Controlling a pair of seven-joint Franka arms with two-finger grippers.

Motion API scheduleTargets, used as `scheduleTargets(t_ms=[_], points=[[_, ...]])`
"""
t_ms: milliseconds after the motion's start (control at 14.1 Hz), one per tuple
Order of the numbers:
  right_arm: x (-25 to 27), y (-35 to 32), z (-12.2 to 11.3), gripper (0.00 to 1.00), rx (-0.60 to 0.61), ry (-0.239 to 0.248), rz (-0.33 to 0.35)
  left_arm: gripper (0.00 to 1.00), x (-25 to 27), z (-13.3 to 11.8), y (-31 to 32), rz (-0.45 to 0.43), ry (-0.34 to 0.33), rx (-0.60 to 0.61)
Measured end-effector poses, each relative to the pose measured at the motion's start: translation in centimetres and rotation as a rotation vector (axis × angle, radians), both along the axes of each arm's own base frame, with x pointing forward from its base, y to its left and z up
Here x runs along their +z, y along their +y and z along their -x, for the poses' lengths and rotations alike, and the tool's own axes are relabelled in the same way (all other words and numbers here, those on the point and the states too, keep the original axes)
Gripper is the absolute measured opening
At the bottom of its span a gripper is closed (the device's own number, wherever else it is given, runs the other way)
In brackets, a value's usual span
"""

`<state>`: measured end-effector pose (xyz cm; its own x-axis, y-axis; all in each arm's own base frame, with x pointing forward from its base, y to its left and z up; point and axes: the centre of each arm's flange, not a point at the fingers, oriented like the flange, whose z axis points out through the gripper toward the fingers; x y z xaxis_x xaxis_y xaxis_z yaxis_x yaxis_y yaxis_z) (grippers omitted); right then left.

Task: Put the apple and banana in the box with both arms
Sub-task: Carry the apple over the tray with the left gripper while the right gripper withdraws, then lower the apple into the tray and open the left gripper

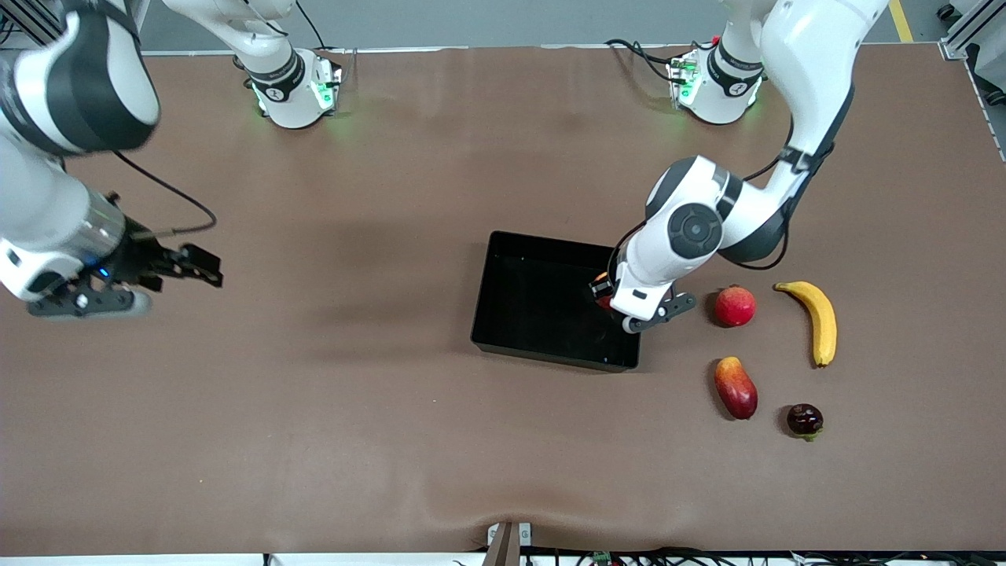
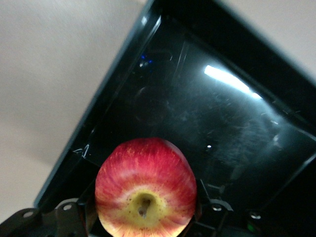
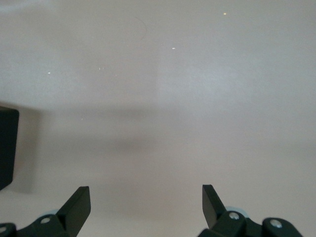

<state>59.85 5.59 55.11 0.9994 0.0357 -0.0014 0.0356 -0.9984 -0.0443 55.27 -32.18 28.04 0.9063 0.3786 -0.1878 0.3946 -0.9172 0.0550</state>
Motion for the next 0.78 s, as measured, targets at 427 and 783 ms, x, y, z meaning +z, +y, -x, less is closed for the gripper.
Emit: scheduleTargets(t_ms=[427, 783], points=[[6.0, -1.9, 2.5, 1.0, -0.029, 0.041, 0.008, 0.76, -4.4, 1.0, -2.0, 0.026, 0.015, -0.016], [7.7, -3.5, 3.8, 1.0, -0.028, 0.047, -0.007, 0.76, -7.4, 1.3, -1.8, -0.009, 0.001, -0.035]])
